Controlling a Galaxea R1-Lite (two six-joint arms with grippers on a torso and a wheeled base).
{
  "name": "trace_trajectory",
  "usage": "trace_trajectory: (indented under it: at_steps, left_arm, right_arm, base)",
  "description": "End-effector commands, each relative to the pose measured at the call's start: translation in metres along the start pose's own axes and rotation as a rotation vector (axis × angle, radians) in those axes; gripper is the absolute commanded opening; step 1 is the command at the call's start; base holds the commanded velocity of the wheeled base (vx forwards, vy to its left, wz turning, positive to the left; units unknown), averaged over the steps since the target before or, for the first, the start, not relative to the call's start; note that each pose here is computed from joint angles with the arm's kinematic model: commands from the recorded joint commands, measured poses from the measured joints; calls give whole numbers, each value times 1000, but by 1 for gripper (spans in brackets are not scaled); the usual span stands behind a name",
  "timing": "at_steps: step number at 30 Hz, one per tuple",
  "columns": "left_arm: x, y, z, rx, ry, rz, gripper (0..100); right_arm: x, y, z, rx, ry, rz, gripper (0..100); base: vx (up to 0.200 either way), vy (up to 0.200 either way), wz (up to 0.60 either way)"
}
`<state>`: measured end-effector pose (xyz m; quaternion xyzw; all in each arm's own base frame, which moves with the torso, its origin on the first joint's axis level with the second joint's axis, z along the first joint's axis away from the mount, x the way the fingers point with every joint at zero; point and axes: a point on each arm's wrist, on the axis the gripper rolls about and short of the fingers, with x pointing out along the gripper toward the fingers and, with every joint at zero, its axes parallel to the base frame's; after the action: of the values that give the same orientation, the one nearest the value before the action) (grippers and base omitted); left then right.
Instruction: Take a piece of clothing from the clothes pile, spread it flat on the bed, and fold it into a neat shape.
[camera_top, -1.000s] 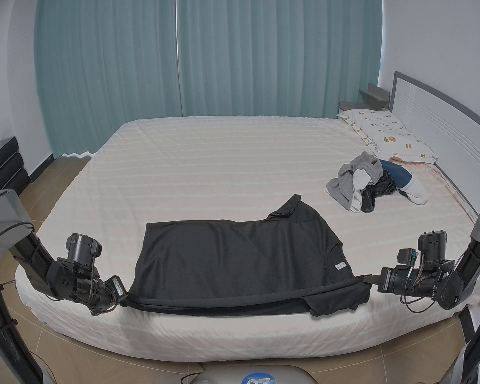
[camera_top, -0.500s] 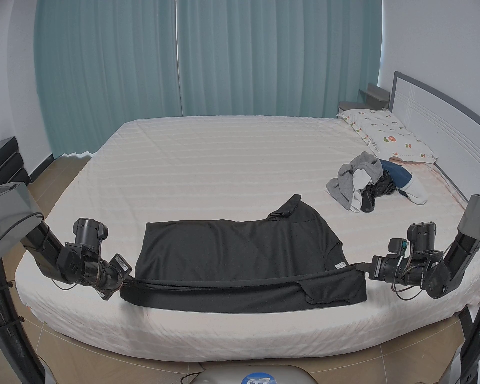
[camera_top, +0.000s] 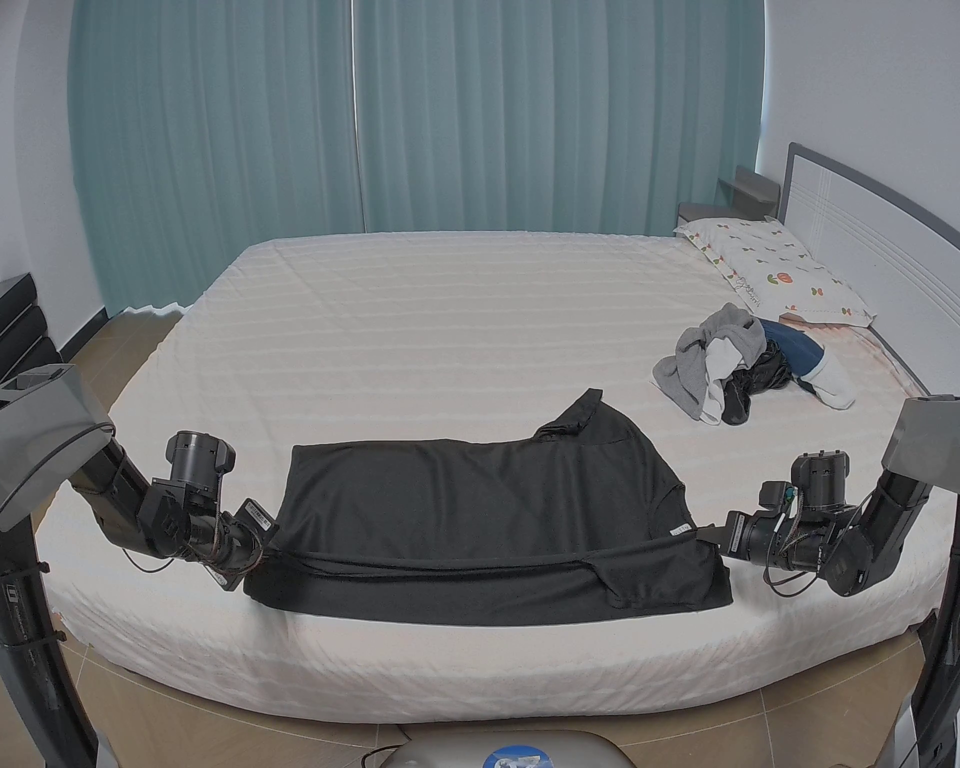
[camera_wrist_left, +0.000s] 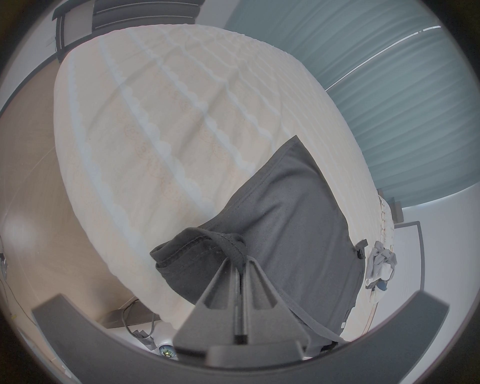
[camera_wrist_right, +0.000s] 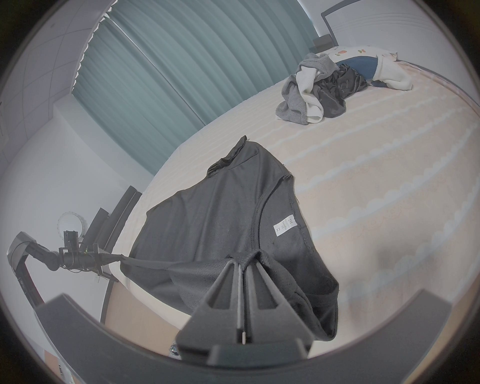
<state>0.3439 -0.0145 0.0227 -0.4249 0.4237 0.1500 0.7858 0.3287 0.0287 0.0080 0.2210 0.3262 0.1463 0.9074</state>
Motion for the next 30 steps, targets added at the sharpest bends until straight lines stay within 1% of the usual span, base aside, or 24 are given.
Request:
trace_trajectory:
  at_steps: [1, 6, 14, 18, 20, 28, 29, 30]
  left_arm:
    - [10, 0, 1, -7, 5, 10, 0]
    - [11, 0, 1, -7, 5, 10, 0]
    - [19, 0, -1, -2, 15, 20, 0]
    - [19, 0, -1, -2, 13, 20, 0]
    - [20, 0, -1, -2, 15, 20, 0]
    - [20, 1, -1, -5, 15, 22, 0]
    - [20, 0, -1, -5, 14, 21, 100]
    - [20, 0, -1, -5, 14, 21, 100]
  right_arm:
    - [10, -6, -5, 5, 9, -3, 0]
    - [20, -10, -5, -9, -26, -4, 0]
    - [33, -11, -11, -28, -46, 6, 0]
    - [37, -11, -12, -42, -76, 14, 0]
    - [42, -10, -15, -54, -98, 3, 0]
    - [45, -12, -18, -54, -103, -10, 0]
    - [45, -12, -18, -54, -103, -10, 0]
    - [45, -12, -18, -54, -103, -10, 0]
  base:
    - [0, 0, 0]
    - [0, 0, 0]
    - [0, 0, 0]
    - [0, 0, 0]
    - [0, 0, 0]
    - [0, 0, 0]
    - [0, 0, 0]
    - [0, 0, 0]
